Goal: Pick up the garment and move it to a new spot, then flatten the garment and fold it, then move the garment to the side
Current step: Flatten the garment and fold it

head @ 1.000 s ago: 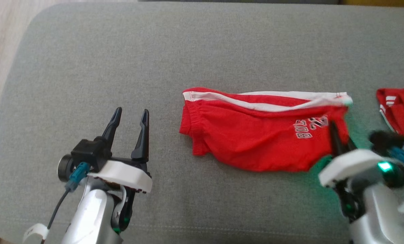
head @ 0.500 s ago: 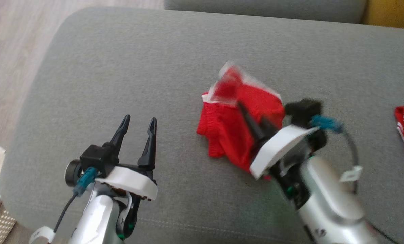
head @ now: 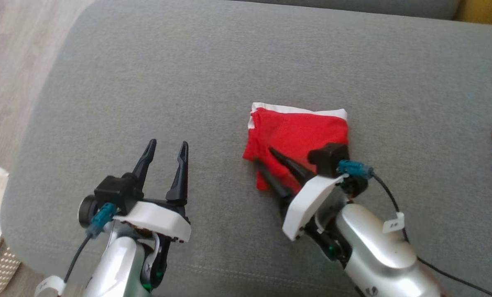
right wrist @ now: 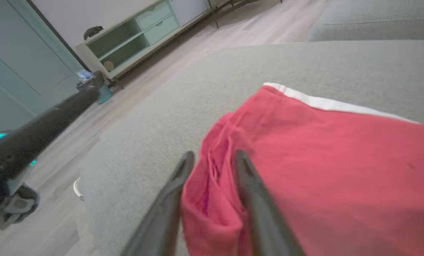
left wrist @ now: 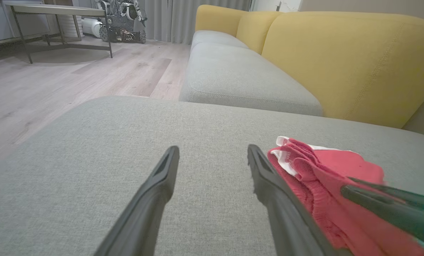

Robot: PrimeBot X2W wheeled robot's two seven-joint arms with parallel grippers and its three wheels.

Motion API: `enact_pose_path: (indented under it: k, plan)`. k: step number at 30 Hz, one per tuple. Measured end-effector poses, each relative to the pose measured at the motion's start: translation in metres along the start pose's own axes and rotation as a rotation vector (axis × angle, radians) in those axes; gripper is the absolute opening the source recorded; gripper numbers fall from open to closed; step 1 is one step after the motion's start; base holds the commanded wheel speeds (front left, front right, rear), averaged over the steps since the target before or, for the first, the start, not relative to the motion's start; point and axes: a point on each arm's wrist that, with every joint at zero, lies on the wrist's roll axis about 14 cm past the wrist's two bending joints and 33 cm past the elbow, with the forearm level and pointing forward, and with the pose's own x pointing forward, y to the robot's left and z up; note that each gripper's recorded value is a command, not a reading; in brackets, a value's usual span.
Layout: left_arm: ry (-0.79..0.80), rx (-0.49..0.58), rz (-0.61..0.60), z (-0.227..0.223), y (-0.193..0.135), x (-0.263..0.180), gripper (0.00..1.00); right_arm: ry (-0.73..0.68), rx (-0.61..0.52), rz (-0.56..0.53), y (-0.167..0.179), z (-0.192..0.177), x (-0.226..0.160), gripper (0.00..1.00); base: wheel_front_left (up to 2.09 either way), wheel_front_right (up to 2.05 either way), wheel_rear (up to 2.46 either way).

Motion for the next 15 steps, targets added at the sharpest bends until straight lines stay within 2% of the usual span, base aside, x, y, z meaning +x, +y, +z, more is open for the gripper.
enact_pose_path:
  k: [7,11,15]
  plan:
    - [-0.015,-0.004,-0.032,0.005,-0.01,0.004,1.0,-0.196,-0.034,-0.015,0.0,0.05,-0.012,1.0,0.0,0.0,0.0]
    - [-0.024,-0.003,-0.046,0.007,-0.015,0.006,1.0,-0.299,-0.056,-0.094,-0.022,0.077,-0.026,1.0,0.0,0.0,0.0]
    - [-0.036,0.004,-0.05,0.011,-0.016,0.008,1.0,-0.4,-0.102,-0.272,-0.069,0.101,-0.06,1.0,0.0,0.0,0.0]
